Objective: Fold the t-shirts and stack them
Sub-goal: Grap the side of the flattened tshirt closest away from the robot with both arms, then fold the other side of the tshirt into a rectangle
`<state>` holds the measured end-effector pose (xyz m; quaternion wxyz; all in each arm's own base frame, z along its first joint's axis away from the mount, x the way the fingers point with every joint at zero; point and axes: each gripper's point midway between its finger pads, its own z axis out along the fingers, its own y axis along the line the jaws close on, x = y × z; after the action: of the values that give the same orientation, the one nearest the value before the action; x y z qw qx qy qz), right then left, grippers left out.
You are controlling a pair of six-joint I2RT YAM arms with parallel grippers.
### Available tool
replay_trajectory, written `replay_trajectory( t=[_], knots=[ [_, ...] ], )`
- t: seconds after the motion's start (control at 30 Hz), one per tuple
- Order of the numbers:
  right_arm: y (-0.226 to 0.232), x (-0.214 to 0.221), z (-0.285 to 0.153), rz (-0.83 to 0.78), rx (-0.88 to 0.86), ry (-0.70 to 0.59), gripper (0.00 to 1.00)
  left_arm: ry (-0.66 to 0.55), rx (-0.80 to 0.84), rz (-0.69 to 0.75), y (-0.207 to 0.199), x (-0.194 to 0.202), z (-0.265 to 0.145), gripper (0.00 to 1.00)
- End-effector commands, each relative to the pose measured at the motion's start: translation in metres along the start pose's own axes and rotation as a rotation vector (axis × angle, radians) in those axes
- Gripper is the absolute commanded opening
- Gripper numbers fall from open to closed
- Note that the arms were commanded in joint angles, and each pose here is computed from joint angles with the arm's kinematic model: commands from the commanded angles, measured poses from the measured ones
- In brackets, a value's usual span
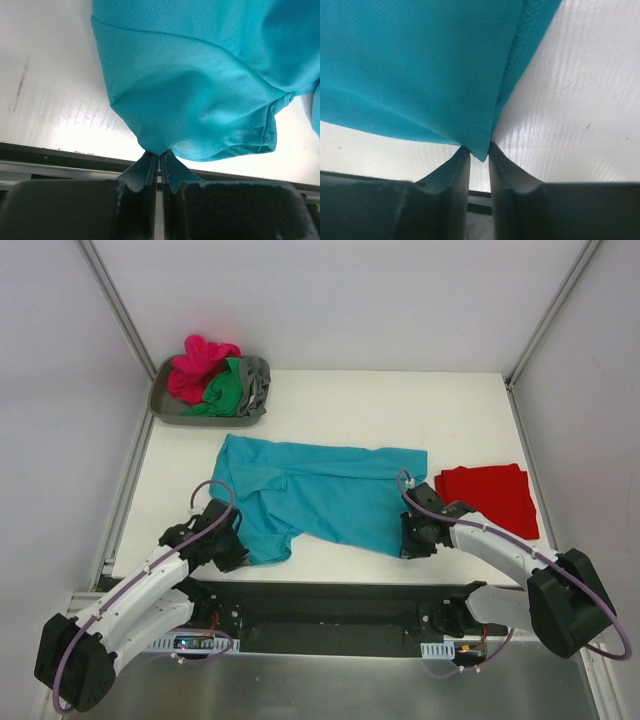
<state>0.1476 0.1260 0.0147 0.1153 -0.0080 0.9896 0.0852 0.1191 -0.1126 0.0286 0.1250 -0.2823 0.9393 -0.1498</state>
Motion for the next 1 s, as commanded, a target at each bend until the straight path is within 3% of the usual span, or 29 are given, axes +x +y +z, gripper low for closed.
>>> replay_trajectory(
  t=[0.0, 0.07, 0.1, 0.23, 0.37, 0.7, 0.83, 0.97],
  knots=[
    [-0.011, -0.005, -0.004, 0.024, 0.085, -0.012, 0.16, -0.1, -0.065, -0.02, 0.006, -0.018, -0.01, 0.0],
    [-0.021, -0.002, -0.008, 0.037, 0.14, -0.009, 0.03, -0.155, -0.118, -0.067, 0.016, -0.027, -0.015, 0.0],
    [-0.028, 0.0, -0.01, 0.041, 0.173, -0.008, 0.01, -0.186, -0.142, -0.097, 0.021, -0.031, -0.018, 0.0],
    [-0.048, 0.006, -0.02, 0.076, 0.256, -0.004, 0.01, -0.328, -0.227, -0.209, 0.047, -0.047, -0.039, 0.0],
    [-0.039, 0.01, -0.016, 0.055, 0.193, 0.028, 0.01, -0.377, -0.208, -0.214, 0.05, -0.053, -0.051, 0.0],
    [0.02, -0.005, -0.038, -0.031, -0.119, 0.013, 0.03, -0.27, 0.012, -0.073, -0.009, -0.048, -0.055, 0.0],
    [0.038, 0.009, -0.056, -0.012, -0.232, 0.051, 0.05, -0.306, 0.08, -0.045, -0.032, -0.06, -0.066, 0.0],
    [0.029, 0.023, -0.068, 0.044, -0.202, 0.073, 0.07, -0.39, 0.107, -0.03, -0.048, -0.081, -0.078, 0.0]
  ],
)
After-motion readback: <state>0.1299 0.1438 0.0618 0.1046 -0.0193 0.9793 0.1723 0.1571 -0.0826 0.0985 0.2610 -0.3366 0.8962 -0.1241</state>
